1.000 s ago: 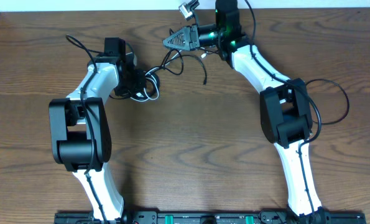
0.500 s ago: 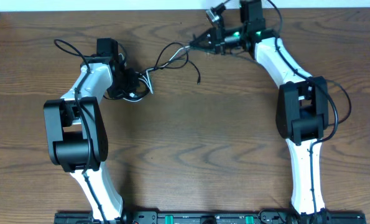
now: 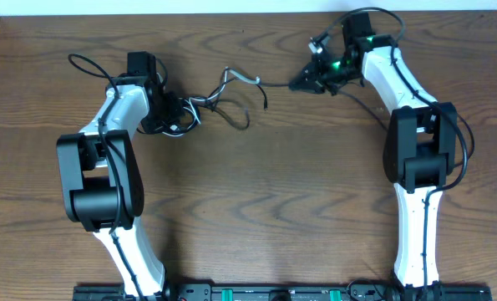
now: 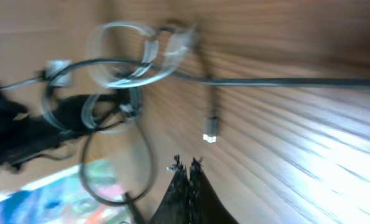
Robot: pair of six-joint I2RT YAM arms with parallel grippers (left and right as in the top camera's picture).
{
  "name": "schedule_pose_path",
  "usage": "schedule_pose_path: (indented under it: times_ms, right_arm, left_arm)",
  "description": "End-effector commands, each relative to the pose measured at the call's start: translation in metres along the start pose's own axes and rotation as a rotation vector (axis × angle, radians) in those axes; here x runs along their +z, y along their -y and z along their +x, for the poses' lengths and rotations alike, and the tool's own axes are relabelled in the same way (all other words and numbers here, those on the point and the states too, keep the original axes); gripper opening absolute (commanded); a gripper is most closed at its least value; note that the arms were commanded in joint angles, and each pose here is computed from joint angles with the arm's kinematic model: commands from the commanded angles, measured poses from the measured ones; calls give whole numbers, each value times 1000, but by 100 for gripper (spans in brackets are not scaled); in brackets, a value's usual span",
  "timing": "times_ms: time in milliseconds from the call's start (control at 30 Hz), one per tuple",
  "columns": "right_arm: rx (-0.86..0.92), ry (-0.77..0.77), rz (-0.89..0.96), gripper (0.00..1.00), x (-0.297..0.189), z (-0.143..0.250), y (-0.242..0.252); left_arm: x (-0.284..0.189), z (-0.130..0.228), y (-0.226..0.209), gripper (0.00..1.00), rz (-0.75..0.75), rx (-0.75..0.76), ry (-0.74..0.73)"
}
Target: Untangle cables
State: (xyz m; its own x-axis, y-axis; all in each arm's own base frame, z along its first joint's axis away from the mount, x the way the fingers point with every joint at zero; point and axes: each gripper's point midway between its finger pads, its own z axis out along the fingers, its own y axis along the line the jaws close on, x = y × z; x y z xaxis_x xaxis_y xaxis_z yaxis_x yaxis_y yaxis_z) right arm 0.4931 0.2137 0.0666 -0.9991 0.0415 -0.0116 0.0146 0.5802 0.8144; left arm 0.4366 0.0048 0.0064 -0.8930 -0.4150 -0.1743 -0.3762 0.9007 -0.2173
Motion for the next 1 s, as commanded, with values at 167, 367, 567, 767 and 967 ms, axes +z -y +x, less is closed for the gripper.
schedule_pose_path:
  times_ms: [167,367,567,767,967]
  right_arm:
    - [-98,42,220,2,-18,-1,16]
    - [-252,-30,-177,45,-3,13,-63]
    - [-250,-90,-204,75,28,32,-91]
    - [-270,-101,-163,78,68,45,-115]
    - [-298,-45,-93,87,105,48,-134]
  left_arm:
    - [8,4,-12,13,-40,-35,-18]
    - [8,4,-12,14,-40,-35,-18]
    - [8,4,-12,15,-41,-35,-18]
    - [8,4,-12,17,-41,-35,-18]
    - [8,4,-12,21,-41,-35,-18]
